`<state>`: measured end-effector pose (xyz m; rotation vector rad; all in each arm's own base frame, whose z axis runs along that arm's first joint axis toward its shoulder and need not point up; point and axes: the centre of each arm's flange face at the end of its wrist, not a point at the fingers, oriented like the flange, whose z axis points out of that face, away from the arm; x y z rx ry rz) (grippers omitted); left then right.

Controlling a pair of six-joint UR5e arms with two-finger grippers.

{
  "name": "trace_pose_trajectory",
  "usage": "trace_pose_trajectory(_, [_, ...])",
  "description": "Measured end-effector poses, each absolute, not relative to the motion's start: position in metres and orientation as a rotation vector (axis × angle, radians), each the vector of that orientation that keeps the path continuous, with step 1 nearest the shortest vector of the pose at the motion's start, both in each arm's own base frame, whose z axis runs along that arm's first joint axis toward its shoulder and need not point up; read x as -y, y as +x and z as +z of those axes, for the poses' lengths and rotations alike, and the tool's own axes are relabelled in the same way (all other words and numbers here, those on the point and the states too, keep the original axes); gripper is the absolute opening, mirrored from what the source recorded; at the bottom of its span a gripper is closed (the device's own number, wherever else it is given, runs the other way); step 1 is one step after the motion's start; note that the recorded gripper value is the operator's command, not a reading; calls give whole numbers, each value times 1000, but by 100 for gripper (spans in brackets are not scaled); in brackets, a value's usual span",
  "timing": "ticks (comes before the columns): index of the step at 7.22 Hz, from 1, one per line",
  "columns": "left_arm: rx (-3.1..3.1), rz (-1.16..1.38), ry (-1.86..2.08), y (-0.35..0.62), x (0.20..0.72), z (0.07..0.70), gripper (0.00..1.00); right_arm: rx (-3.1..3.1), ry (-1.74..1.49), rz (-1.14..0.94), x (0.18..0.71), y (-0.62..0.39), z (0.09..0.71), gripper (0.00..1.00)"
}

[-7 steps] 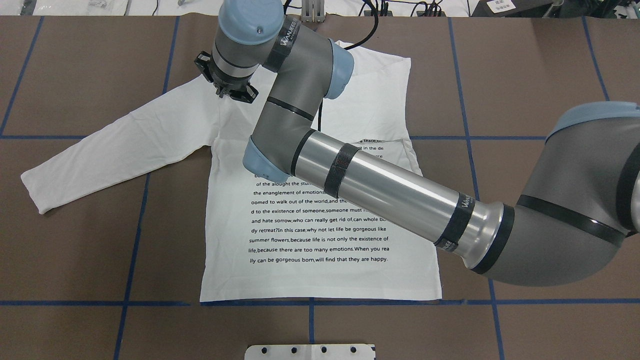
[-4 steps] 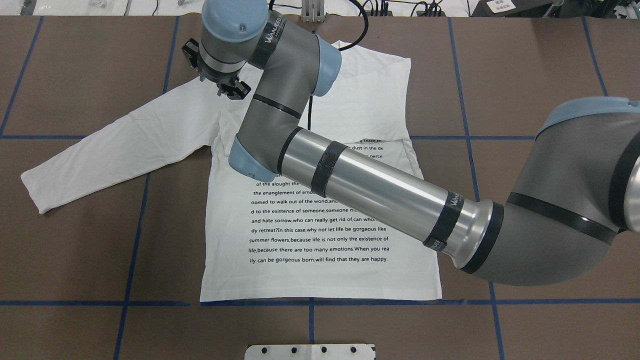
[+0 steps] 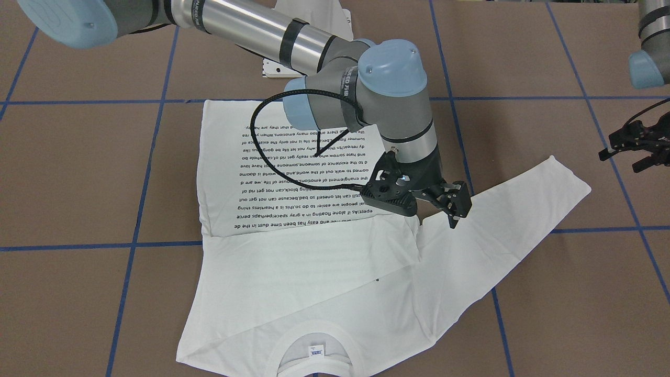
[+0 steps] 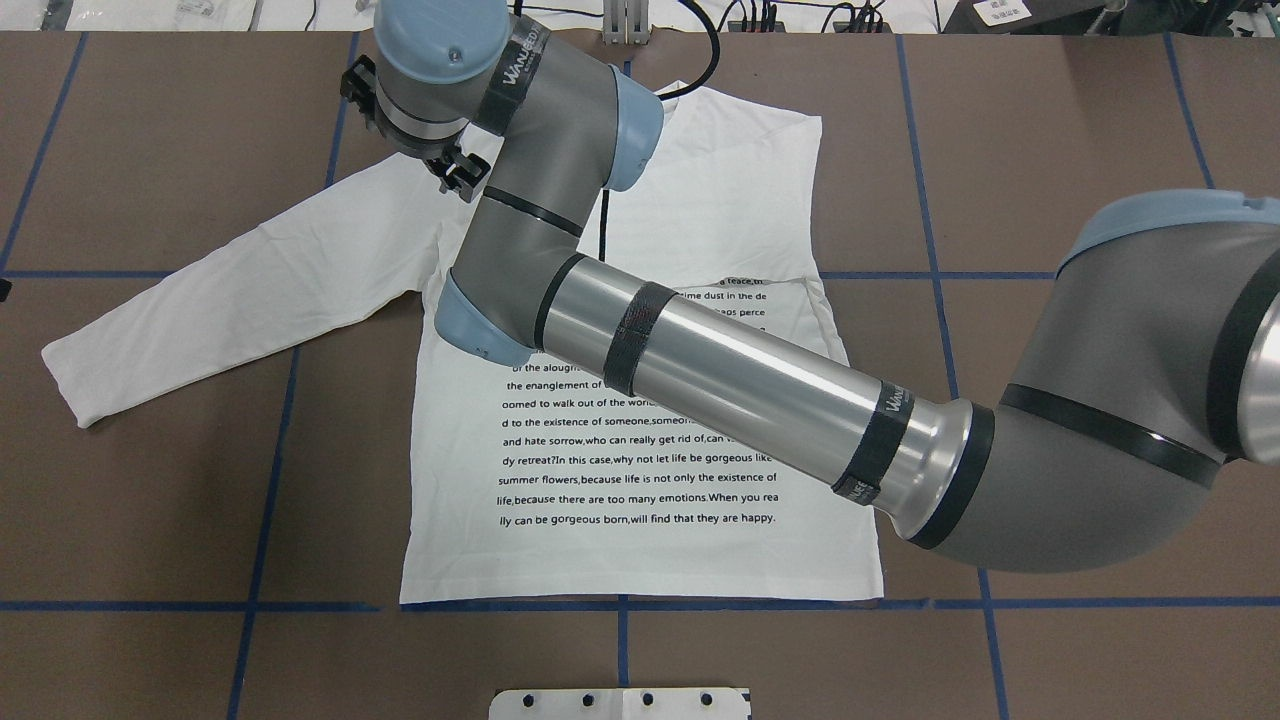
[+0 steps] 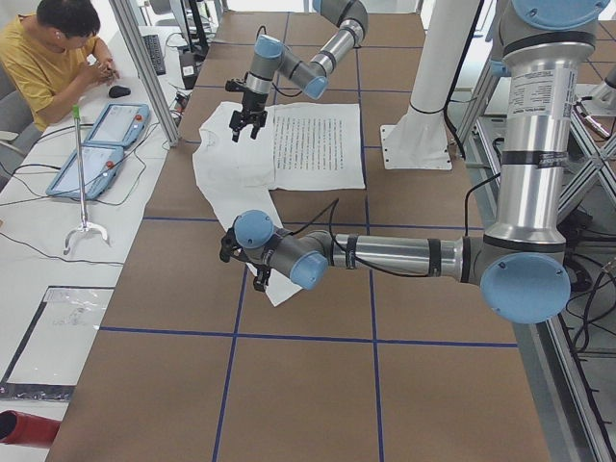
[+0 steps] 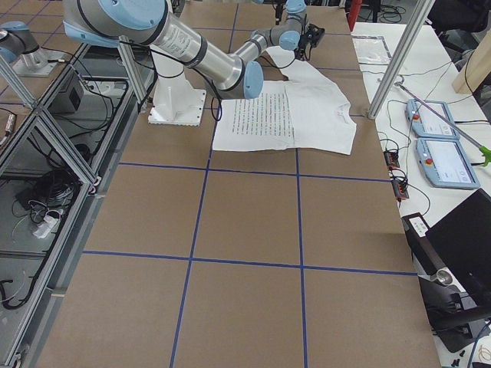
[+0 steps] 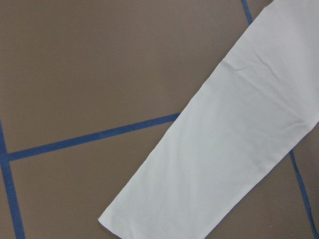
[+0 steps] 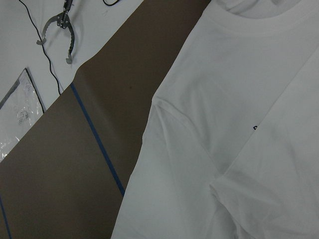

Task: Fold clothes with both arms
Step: 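Release the sleeve and raise the right gripper while the left gripper grasps the other cuff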

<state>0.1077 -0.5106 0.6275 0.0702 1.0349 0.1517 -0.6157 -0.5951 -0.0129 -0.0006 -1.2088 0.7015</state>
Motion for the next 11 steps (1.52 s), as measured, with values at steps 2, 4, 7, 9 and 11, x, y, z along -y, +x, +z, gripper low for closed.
trace_pose_trajectory(2, [-1011,143,21,122,511,656,87,1185,18,692,589,-593,16,99])
trace_pose_trajectory(4, [-991,157,-9,140,516,669,86,1182,26,684,586,-588,22,99])
trace_pose_trajectory(7, [-946,161,-13,151,518,684,79,1181,27,683,585,-587,24,99])
trace_pose_trajectory(9, [-940,177,-25,162,516,688,74,1179,27,684,585,-587,28,99])
trace_pose_trajectory(11, [-940,195,-34,172,513,688,44,1177,27,684,584,-586,32,99])
